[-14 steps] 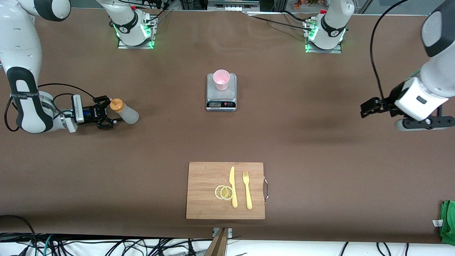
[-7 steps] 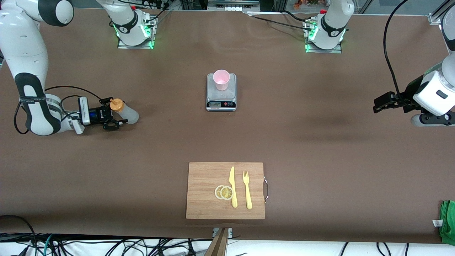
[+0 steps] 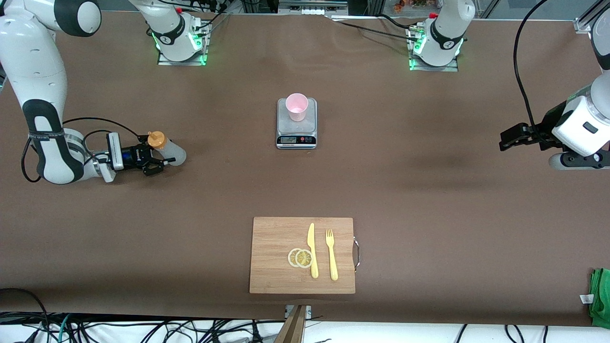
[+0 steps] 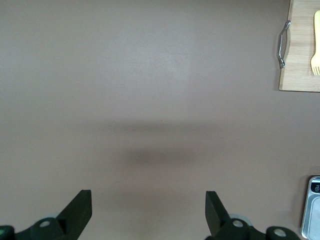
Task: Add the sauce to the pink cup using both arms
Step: 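Grasp the white bottle with the right gripper and lift it toward the cup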
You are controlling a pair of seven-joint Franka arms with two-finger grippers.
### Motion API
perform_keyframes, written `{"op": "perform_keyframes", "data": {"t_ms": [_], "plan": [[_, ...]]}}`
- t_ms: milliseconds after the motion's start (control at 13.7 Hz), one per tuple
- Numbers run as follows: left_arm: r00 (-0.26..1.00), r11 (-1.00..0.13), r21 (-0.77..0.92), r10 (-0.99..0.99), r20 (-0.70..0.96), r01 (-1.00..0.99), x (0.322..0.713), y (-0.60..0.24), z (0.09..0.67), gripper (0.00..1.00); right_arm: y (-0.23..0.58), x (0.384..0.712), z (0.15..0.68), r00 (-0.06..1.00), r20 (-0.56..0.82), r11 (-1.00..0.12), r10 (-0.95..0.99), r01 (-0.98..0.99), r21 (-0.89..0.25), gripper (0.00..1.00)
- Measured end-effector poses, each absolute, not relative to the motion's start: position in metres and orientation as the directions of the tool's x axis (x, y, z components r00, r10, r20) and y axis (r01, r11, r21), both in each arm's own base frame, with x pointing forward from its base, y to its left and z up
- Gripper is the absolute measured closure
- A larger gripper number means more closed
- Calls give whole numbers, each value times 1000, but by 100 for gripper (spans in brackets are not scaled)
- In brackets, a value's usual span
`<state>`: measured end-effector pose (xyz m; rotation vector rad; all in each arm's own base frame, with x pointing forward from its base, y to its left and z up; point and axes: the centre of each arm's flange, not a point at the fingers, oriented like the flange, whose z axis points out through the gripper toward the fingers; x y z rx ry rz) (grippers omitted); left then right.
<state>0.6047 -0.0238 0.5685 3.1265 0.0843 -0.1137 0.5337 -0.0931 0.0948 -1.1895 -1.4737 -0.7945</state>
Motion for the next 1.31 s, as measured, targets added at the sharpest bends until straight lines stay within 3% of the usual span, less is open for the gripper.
{"op": "perform_keyframes", "data": {"t_ms": [73,218,364,728,1310], "plan": [[996,-998,10,53,-74,54,605,-24,568,0,-92,535,95,37,962,288,271,950,-118,35],[996,-998,10,53,-78,54,606,-24,566,0,-89,539,97,60,957,285,286,948,-144,44],[995,-998,9,53,-80,54,606,-24,565,0,-85,553,108,87,942,284,323,941,-184,44],[997,-999,13,43,-59,44,607,-30,574,0,-41,604,205,127,831,296,542,896,-330,44],[997,-999,13,45,-59,46,608,-29,574,0,102,628,316,30,416,209,909,831,-516,44]]}}
